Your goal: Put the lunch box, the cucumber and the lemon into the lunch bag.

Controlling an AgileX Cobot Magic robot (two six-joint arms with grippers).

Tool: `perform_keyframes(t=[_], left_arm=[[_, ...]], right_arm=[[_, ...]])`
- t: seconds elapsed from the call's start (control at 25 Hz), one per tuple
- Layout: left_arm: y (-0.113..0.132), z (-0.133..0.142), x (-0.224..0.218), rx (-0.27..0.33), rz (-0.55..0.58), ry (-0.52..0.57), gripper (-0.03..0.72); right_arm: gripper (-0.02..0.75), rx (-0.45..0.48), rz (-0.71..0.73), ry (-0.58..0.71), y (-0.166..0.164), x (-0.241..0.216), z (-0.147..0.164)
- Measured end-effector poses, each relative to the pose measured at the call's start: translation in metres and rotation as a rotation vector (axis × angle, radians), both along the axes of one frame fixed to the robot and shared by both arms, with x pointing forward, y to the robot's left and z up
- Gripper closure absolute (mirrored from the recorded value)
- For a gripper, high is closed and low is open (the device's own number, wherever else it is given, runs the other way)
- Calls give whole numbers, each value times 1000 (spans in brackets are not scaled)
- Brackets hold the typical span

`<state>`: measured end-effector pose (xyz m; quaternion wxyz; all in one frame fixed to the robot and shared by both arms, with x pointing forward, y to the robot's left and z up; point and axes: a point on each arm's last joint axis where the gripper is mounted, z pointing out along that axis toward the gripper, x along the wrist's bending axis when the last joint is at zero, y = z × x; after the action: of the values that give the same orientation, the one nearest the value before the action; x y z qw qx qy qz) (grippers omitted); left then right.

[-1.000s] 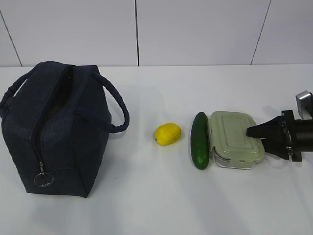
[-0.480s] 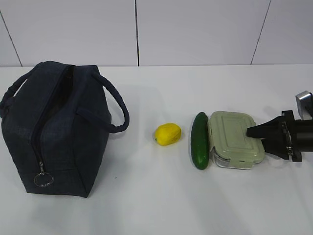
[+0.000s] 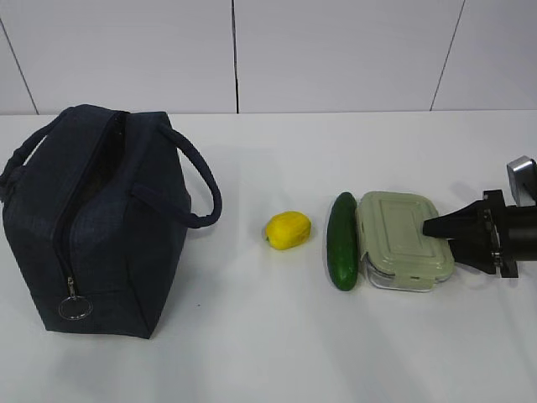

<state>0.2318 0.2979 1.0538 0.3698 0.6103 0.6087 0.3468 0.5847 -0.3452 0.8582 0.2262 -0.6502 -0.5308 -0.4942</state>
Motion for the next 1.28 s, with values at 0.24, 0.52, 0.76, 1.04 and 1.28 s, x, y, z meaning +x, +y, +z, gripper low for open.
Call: perform_keyframes(t=[0.24,0.52,0.76,1.04,1.28], left_arm=[[0,0,0,0,0,0,442],[0,0,0,0,0,0,442],[0,0,0,0,0,0,442],[0,0,0,0,0,0,442],[0,0,0,0,0,0,442]], right_arm=[[351,0,4,0,0,0,0],[352,6,-7,-2,0,1,0],[352,7,-31,-5,-1,2,1],[353,2,-33,-6,-1,3,1],[353,-48,-27,-37,-3,3,12]])
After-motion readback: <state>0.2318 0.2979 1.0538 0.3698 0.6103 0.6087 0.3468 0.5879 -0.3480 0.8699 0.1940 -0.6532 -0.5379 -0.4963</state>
